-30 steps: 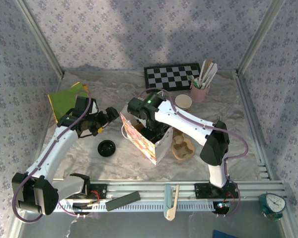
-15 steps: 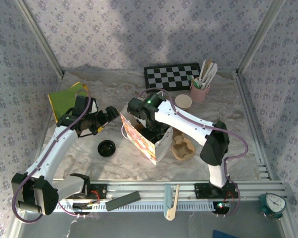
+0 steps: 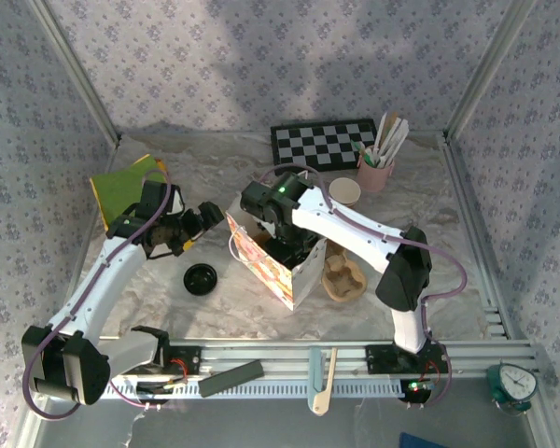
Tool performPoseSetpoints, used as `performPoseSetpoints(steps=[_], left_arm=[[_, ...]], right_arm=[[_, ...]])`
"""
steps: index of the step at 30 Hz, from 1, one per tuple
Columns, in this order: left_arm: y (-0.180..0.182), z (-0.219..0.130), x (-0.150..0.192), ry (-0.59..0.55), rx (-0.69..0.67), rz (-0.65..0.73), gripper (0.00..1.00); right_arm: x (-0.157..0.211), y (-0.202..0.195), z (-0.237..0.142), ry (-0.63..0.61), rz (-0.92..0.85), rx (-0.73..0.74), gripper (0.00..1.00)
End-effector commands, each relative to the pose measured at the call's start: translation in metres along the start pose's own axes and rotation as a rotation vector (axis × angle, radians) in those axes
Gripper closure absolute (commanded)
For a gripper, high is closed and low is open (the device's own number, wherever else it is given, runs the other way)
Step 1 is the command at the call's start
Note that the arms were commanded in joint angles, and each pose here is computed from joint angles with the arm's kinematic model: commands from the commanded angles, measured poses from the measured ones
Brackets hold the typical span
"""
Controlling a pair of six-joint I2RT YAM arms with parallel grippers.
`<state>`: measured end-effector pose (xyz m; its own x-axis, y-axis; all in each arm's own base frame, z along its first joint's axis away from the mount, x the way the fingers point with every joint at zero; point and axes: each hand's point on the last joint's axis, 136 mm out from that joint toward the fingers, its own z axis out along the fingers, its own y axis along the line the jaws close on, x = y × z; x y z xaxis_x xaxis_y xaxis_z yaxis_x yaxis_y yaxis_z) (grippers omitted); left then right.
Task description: Pack the takeout coffee
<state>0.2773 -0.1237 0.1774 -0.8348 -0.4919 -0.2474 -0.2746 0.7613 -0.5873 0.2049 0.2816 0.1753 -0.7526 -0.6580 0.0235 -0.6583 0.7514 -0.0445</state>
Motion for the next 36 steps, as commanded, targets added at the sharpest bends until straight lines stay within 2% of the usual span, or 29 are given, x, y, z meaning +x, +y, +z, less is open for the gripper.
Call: performPoseSetpoints(steps=[1,36], left_arm=[[-0.011,-0.01,-0.004,-0.019,0.024,0.032,0.0],[-0.01,-0.006,-0.004,-0.01,0.018,0.025,0.0]], right_arm=[[-0.002,-0.006,-0.01,-0.022,-0.002,0.009,0.4],[-0.008,-0.02,-0.001,-0.023,0.015,0.015,0.4]])
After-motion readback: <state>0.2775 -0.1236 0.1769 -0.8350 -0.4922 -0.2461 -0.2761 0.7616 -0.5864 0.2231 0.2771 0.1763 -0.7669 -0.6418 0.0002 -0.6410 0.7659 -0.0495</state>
